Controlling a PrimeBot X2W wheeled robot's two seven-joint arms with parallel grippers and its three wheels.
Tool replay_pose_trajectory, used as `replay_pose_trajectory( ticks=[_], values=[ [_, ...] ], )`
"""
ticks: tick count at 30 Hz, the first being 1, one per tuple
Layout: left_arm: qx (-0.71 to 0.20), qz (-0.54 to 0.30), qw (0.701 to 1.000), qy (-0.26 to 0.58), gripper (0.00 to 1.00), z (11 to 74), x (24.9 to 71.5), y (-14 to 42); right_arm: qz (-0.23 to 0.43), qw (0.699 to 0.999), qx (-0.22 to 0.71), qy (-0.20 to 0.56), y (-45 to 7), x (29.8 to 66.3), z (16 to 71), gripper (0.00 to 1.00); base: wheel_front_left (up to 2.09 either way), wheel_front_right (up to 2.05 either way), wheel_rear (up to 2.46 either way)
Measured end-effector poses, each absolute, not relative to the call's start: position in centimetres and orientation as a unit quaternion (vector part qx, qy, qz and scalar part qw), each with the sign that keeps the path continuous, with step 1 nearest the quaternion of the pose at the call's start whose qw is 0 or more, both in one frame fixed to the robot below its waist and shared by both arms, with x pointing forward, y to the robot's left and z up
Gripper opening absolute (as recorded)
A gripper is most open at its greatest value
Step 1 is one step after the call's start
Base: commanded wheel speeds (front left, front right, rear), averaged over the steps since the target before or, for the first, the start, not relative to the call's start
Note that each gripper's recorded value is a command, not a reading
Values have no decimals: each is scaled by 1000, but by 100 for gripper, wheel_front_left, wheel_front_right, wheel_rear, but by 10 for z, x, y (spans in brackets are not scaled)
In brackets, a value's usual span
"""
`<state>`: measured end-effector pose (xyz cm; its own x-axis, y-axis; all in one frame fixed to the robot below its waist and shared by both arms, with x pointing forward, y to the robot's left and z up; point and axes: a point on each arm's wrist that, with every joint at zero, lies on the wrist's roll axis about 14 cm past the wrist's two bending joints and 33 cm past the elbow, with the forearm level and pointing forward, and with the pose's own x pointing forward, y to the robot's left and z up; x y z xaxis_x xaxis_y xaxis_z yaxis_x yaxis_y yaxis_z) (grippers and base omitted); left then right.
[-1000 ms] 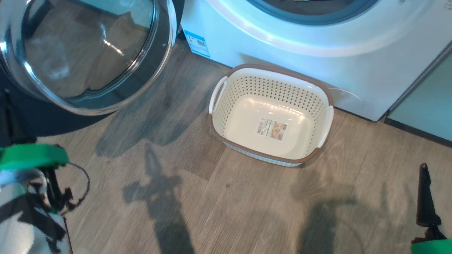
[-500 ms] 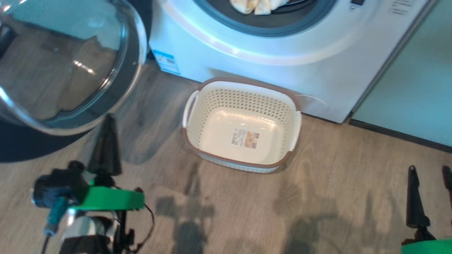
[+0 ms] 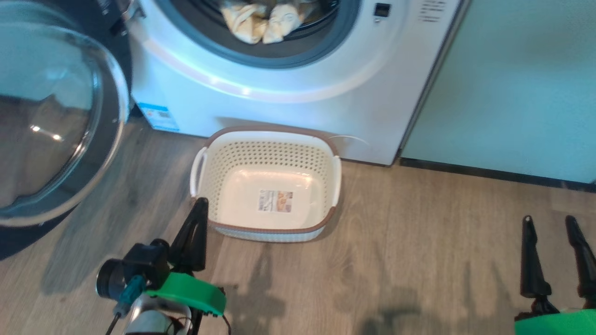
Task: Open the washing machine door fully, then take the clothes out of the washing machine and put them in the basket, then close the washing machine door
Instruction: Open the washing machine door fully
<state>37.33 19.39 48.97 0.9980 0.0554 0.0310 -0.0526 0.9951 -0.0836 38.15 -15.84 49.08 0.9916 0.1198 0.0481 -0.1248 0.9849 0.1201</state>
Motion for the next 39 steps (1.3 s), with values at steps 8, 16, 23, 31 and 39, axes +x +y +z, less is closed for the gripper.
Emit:
replay_pose_trajectory(
  ticks=[8,16,23,31,39],
  values=[
    [-46,-4,999,-2,89,480,378,173,38,997,58,-36,-174,366,503,100,0,0,0],
    [-40,-2,999,-6,100,483,378,172,27,997,56,-41,-181,355,507,100,0,0,0],
    [-34,-1,999,-14,100,489,379,173,20,997,60,-38,-184,349,505,100,0,0,0],
    [-32,-8,999,-22,100,494,382,170,13,997,60,-40,-188,345,507,100,0,0,0],
    [-32,-11,999,-21,100,493,383,168,8,997,63,-40,-190,344,506,100,0,0,0]
  ],
)
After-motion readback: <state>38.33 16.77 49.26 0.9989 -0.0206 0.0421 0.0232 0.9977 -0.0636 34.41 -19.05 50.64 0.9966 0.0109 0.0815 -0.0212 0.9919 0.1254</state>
